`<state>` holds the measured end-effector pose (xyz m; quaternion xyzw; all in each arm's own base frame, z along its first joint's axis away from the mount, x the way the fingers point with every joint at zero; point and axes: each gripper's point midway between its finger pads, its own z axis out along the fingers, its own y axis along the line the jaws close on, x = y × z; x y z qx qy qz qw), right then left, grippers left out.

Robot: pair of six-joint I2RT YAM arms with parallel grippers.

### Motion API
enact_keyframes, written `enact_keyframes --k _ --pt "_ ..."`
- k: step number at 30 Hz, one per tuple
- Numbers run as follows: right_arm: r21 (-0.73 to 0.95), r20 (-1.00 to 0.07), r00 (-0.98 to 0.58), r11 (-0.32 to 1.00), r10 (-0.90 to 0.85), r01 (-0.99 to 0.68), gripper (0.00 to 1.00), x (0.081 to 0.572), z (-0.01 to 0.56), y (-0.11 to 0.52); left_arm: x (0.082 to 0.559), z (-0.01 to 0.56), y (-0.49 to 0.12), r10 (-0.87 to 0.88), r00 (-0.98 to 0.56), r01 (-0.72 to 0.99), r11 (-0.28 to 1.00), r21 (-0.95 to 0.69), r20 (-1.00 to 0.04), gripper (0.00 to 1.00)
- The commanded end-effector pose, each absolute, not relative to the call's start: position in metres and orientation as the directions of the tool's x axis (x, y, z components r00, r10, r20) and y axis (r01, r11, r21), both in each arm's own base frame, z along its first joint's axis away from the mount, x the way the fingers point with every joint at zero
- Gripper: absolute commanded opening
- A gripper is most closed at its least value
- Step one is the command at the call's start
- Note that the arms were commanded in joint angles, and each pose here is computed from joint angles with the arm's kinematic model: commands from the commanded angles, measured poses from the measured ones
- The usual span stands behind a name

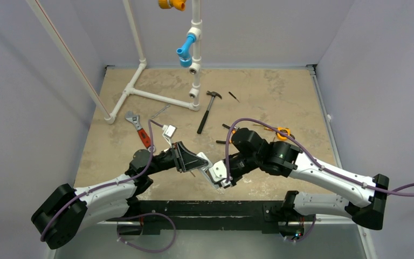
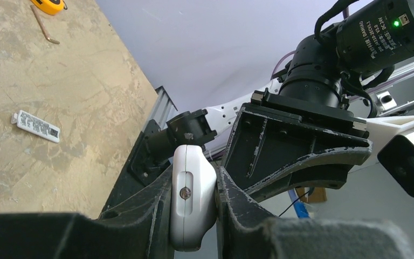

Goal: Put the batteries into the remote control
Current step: Load the battery into the remote control.

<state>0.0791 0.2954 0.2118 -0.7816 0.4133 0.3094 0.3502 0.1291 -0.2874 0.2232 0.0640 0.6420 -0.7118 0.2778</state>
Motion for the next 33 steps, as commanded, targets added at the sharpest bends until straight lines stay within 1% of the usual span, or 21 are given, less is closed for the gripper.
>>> enact_keyframes --k 1,12,23,26,30,33 --pt "-0.308 -0.754 0.485 -0.413 -0.443 -0.857 0.29 0.086 0.205 0.297 0.124 0.26 -0.288 -0.335 -0.806 0.548 -0.112 -0.829 -0.487 0.0" --pt "-0.306 -0.763 0.465 -0.382 -0.45 -0.872 0.25 0.092 0.201 0.307 0.129 0.262 -0.285 -0.374 -0.8 0.538 -0.1 -0.837 -0.47 0.0" --pt "-0.281 -0.791 0.401 -0.308 -0.462 -0.909 0.15 0.098 0.197 0.313 0.137 0.259 -0.284 -0.408 -0.793 0.524 -0.078 -0.848 -0.452 0.0" --pt "-0.28 -0.798 0.386 -0.282 -0.463 -0.918 0.14 0.101 0.197 0.314 0.14 0.258 -0.284 -0.417 -0.791 0.519 -0.071 -0.852 -0.447 0.0" --pt "-0.276 -0.803 0.366 -0.25 -0.471 -0.928 0.07 0.105 0.196 0.316 0.143 0.255 -0.283 -0.428 -0.789 0.511 -0.06 -0.857 -0.441 0.0" --pt "-0.268 -0.805 0.343 -0.219 -0.483 -0.938 0.0 0.109 0.196 0.318 0.144 0.254 -0.283 -0.432 -0.789 0.507 -0.053 -0.861 -0.438 0.0"
